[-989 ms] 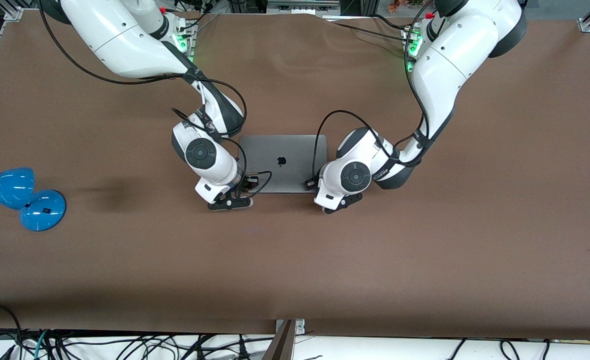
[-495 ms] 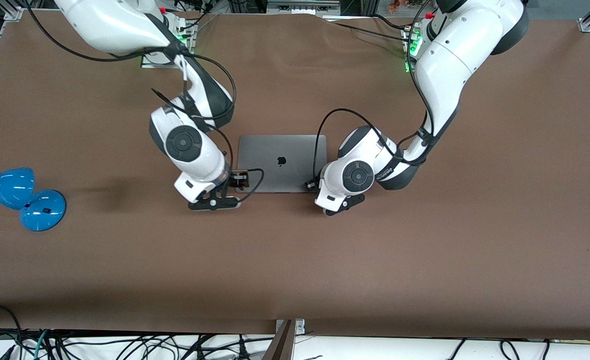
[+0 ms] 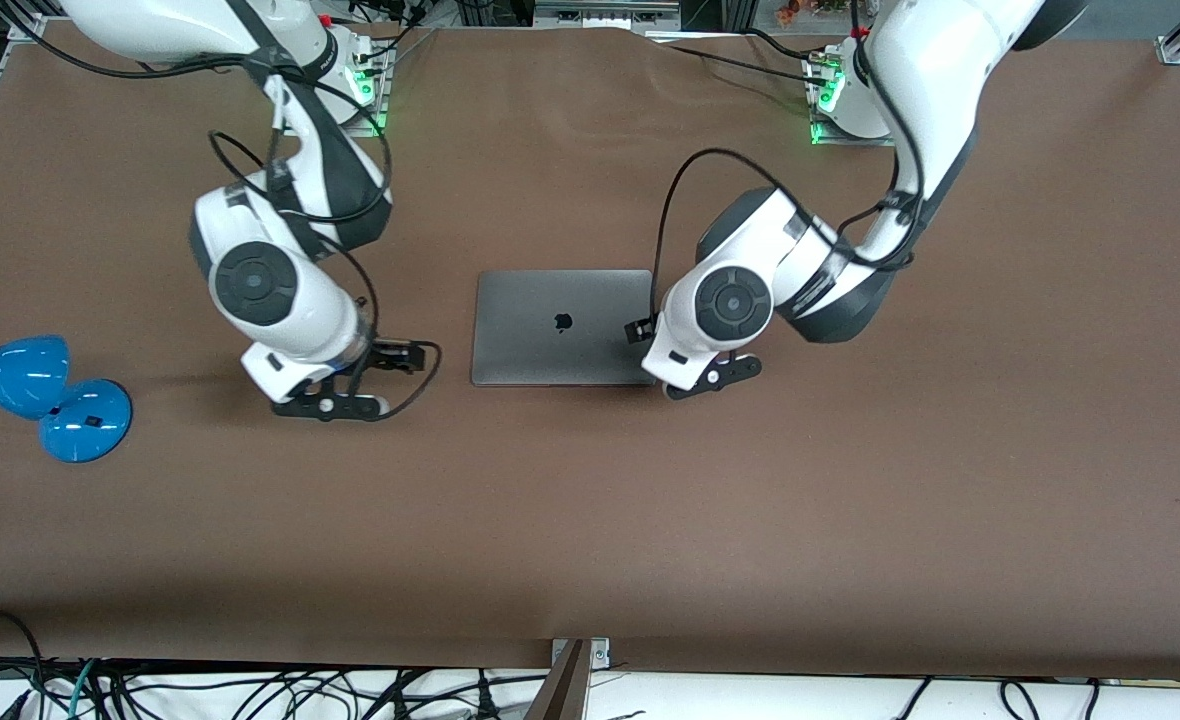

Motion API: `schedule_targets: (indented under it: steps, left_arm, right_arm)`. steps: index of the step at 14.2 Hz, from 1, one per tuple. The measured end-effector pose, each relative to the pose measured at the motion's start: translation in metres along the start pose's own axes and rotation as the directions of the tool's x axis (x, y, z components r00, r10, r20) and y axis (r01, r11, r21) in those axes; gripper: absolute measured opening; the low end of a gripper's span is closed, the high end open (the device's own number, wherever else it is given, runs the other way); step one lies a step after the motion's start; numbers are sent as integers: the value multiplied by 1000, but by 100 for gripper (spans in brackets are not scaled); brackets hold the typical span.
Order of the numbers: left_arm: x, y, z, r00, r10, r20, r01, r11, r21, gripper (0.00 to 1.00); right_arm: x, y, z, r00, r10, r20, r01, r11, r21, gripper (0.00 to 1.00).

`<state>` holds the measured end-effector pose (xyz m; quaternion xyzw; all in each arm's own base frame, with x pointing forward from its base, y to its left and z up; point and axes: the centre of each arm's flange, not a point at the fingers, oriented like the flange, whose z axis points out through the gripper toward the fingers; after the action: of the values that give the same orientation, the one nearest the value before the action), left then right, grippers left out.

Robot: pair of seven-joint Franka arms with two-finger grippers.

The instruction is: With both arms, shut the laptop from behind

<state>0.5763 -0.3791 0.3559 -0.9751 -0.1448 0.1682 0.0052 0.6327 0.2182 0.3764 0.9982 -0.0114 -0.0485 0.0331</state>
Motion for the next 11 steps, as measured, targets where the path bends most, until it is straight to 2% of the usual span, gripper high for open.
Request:
schedule_targets:
  steps: [3, 5, 9, 11]
  left_arm:
    - [-16, -28, -45, 999, 50, -15, -49, 997, 52, 100]
    - [-23, -49, -75, 995, 92, -36, -90, 993, 76, 100]
    - [-31, -108, -129, 977, 186, -103, -176, 979, 99, 100]
    - [-35, -142, -150, 967, 219, -130, -206, 973, 108, 100]
  right_arm:
    - [15, 66, -11, 999, -46, 8, 46, 999, 11, 100]
    - [23, 106, -22, 997, -71, -8, 72, 997, 29, 100]
    - [14, 168, -80, 994, -51, -92, 49, 998, -27, 100]
    - [-7, 179, -123, 988, -29, -149, 25, 999, -27, 100]
